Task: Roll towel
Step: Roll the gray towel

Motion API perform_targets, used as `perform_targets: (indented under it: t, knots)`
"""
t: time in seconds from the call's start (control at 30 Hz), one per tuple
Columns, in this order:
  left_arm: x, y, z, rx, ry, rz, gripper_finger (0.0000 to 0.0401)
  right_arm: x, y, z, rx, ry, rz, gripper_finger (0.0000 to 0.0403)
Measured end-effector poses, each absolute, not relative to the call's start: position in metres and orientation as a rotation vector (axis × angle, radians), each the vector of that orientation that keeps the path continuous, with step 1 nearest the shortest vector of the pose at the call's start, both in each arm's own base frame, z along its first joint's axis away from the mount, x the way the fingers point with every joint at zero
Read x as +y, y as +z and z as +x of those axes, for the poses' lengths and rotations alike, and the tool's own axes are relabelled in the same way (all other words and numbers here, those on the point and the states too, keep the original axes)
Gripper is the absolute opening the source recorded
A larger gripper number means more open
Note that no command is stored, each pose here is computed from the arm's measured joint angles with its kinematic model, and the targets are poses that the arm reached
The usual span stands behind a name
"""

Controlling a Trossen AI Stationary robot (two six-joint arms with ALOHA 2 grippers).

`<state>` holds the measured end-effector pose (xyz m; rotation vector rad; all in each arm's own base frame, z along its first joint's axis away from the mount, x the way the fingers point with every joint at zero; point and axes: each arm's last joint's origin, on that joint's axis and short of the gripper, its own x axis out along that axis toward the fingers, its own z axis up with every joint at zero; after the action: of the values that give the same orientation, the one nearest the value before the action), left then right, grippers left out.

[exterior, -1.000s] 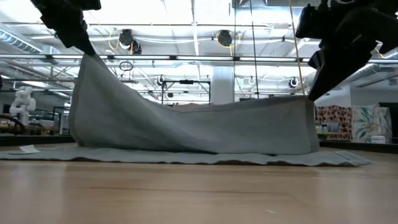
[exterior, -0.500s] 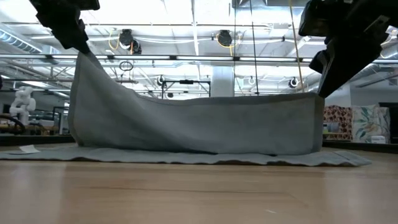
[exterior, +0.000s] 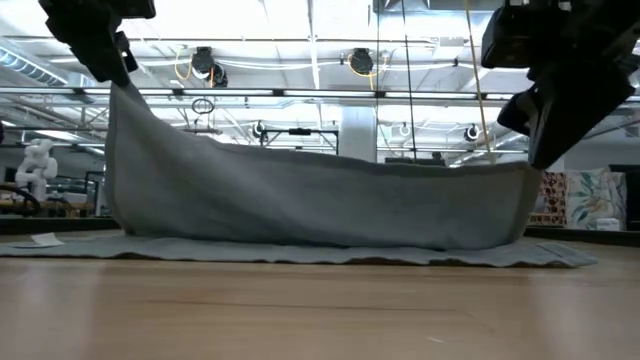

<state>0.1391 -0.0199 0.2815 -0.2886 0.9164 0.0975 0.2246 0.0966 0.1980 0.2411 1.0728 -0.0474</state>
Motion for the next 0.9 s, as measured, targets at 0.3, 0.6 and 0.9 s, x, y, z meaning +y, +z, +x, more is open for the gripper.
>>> perform_targets:
  t: [0.3, 0.6, 0.9]
  knots:
    - [-0.02, 0.273, 0.139, 0.946, 0.099, -0.286, 0.0002, 0.105, 0.192, 0.224, 1.094, -0.035, 0.231, 0.0]
    - [-0.02, 0.273, 0.139, 0.946, 0.098, -0.286, 0.0002, 0.118, 0.194, 0.221, 1.093, 0.032, 0.296, 0.0044]
    - [-0.02, 0.273, 0.139, 0.946, 0.097, -0.286, 0.0002, 0.126, 0.194, 0.218, 1.092, 0.059, 0.287, 0.0111]
